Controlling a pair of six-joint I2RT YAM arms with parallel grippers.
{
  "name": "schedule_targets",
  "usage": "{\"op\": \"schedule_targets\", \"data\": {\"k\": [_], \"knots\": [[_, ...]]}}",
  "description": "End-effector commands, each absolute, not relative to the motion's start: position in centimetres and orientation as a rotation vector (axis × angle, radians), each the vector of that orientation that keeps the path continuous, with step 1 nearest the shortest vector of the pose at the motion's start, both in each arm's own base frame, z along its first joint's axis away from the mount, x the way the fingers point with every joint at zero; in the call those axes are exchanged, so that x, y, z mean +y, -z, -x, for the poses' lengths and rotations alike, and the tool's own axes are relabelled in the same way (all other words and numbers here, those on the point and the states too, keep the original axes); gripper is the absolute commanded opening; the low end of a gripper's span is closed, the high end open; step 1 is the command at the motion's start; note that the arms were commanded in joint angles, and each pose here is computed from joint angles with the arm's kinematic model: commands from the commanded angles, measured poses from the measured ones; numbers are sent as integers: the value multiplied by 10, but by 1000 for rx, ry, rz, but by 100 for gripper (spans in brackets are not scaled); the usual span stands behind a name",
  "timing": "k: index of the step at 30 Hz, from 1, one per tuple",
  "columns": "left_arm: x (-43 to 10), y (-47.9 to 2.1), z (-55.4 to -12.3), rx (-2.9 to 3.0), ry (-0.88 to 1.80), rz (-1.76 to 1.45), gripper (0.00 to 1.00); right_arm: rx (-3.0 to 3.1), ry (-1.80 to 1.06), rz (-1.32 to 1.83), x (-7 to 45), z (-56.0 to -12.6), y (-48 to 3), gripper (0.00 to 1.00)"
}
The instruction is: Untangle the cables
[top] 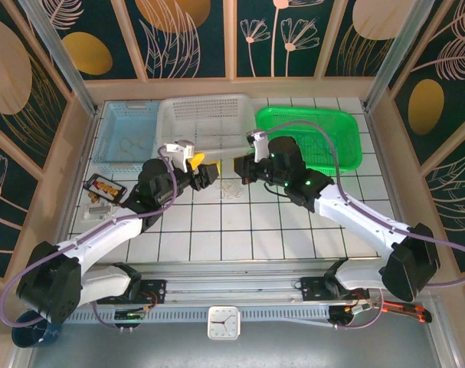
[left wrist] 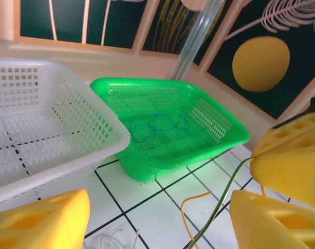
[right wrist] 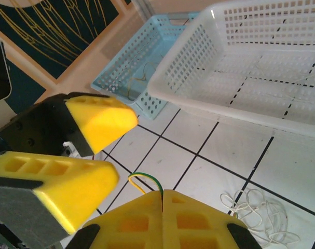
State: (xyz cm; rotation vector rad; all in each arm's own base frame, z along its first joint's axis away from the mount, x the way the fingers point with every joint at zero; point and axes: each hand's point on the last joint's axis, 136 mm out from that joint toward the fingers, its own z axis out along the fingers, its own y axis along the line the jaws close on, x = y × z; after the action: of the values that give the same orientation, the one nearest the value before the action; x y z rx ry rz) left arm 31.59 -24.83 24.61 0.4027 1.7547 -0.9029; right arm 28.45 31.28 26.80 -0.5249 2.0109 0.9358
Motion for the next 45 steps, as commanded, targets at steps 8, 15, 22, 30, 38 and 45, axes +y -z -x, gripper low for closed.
{"op": "schedule_targets", "data": {"k": [8,15,22,30,38,45], "knots": [[-266,-221,-305,1830,875,-669,60,2027,-824,705,321,-273,-261,0],[-272,-222,-304,1823,914,-690,58,2024,-845,754,329,-266,-259,0],[-278,-221,-300,1815,981,-700,50,2025,-865,769,337,-264,-256,0],[-273,-229,-300,1767,1003,-612,0,2002,-895,715,331,-267,-265,12],[-225,-247,-341,1755,724,-322,0,1926,-958,494,286,-279,-292,54],[-126,-265,-398,1752,448,65,0,1980,-941,372,271,-283,-265,58]]}}
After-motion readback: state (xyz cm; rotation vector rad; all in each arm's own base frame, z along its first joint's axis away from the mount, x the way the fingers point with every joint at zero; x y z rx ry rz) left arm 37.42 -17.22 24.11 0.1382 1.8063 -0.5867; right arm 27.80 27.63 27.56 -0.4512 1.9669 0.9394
